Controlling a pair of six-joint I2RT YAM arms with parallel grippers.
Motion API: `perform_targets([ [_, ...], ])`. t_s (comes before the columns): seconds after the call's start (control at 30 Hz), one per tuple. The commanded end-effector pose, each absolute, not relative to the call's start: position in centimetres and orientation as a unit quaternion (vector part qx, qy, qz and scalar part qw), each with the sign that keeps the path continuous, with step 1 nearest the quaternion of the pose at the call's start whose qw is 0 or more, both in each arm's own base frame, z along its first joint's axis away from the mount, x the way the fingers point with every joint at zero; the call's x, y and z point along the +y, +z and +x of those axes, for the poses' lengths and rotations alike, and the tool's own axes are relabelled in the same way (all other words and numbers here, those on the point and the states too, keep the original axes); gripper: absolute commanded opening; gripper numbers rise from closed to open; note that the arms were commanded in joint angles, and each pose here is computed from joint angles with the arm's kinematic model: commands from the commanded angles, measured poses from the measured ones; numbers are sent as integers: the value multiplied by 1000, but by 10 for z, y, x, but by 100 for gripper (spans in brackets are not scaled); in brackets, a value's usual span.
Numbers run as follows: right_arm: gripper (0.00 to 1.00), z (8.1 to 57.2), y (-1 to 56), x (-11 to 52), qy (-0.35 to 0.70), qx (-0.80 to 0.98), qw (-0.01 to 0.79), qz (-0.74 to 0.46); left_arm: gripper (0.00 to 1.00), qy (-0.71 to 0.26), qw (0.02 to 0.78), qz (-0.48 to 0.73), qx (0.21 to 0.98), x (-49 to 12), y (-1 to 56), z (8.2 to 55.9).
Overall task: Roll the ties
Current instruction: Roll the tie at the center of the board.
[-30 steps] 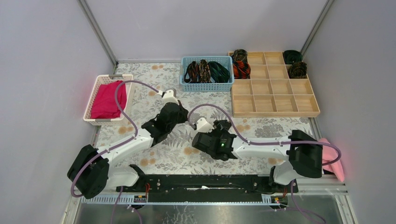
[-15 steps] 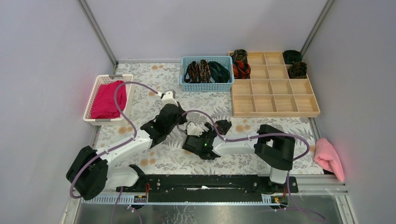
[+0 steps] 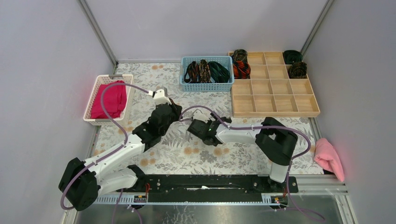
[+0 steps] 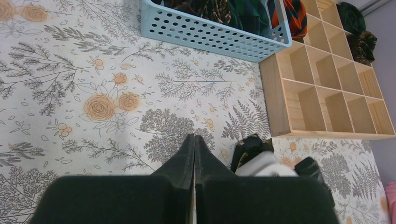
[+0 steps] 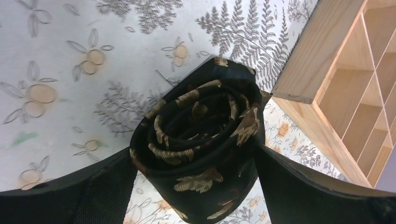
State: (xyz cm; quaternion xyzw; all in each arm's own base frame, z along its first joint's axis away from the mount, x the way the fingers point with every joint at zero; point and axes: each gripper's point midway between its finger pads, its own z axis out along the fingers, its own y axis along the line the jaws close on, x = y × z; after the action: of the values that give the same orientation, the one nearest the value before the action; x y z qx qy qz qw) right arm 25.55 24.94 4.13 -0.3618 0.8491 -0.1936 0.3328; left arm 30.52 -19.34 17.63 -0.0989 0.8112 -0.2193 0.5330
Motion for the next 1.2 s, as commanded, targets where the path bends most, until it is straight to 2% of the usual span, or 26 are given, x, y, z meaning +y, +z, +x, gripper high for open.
perform_targets([
  [0.0,100,276,42,227,-187,875,318,-314,0,-203,530,-84,819,-188,172,298],
  [0.27,99,267,22,227,-160,891,273,-325,0,-207,534,-86,815,-187,177,297],
  [0.77,100,271,-23,212,-116,939,177,-269,0,-197,547,-94,808,-180,186,299],
  [1.03,82,257,-33,225,-68,953,137,-262,0,-196,547,-95,809,-179,185,299],
  [1.17,77,248,-31,234,-41,960,120,-249,0,-199,551,-95,805,-179,190,298],
])
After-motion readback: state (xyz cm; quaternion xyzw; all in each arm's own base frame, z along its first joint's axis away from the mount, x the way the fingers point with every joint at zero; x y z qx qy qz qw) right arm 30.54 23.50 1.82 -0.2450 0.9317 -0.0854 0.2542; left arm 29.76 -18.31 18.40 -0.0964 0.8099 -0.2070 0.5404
